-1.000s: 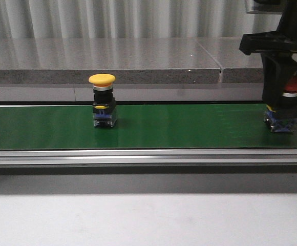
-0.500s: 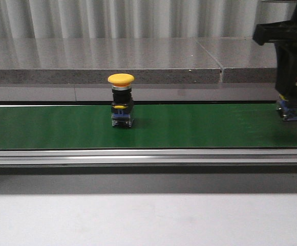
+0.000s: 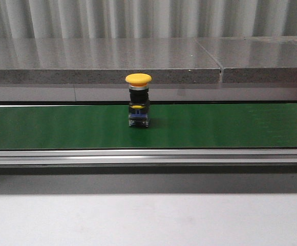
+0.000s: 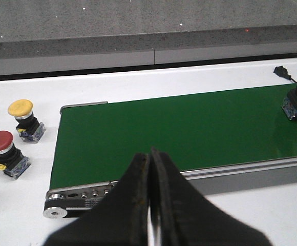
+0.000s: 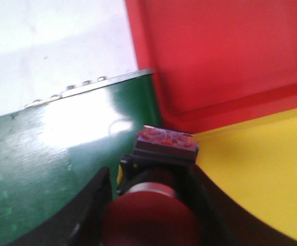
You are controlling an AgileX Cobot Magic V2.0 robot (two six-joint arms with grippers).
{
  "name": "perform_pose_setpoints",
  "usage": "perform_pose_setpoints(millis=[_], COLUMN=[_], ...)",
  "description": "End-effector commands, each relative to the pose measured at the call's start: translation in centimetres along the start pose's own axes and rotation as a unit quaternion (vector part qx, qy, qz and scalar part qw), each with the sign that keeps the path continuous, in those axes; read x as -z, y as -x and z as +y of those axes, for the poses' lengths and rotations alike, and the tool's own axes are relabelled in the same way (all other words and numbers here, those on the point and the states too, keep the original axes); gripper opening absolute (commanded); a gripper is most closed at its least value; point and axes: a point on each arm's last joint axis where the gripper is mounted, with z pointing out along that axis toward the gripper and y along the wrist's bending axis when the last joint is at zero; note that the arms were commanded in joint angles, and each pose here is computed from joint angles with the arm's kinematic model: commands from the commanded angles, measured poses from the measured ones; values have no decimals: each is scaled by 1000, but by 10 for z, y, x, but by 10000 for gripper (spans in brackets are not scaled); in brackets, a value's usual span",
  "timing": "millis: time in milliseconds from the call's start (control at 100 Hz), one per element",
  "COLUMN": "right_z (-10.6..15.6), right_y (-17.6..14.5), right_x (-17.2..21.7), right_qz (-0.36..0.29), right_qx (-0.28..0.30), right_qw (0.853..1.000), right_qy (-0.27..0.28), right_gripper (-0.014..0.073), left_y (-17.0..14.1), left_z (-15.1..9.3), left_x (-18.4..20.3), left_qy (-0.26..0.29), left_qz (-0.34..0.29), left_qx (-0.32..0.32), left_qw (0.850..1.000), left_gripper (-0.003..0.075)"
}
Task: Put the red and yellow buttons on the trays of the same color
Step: 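Carry the red button into the red tray and open the right gripper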
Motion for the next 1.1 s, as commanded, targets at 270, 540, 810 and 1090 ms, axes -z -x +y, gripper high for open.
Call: perform_pose_setpoints(millis=[270, 540, 810, 1090], right_z=[-34, -30, -30, -28], right_y=[24, 40, 68, 85], right_x=[-22, -49, -65, -92], right_qz=[-26, -24, -18, -13], right_qx=[-39, -56, -56, -62], right_qw=[999, 998, 998, 998], right_qy=[-23, -1, 2, 10], right_gripper=[230, 230, 230, 230], left_y=[14, 14, 14, 14], left_z=[-1, -1, -1, -1], left_x=[3, 3, 3, 3], left_qy=[-6, -6, -6, -6], left_qz=[-43, -43, -43, -43], left_qx=[4, 4, 4, 4], left_qw=[999, 999, 999, 999], left_gripper=[-20, -20, -20, -20])
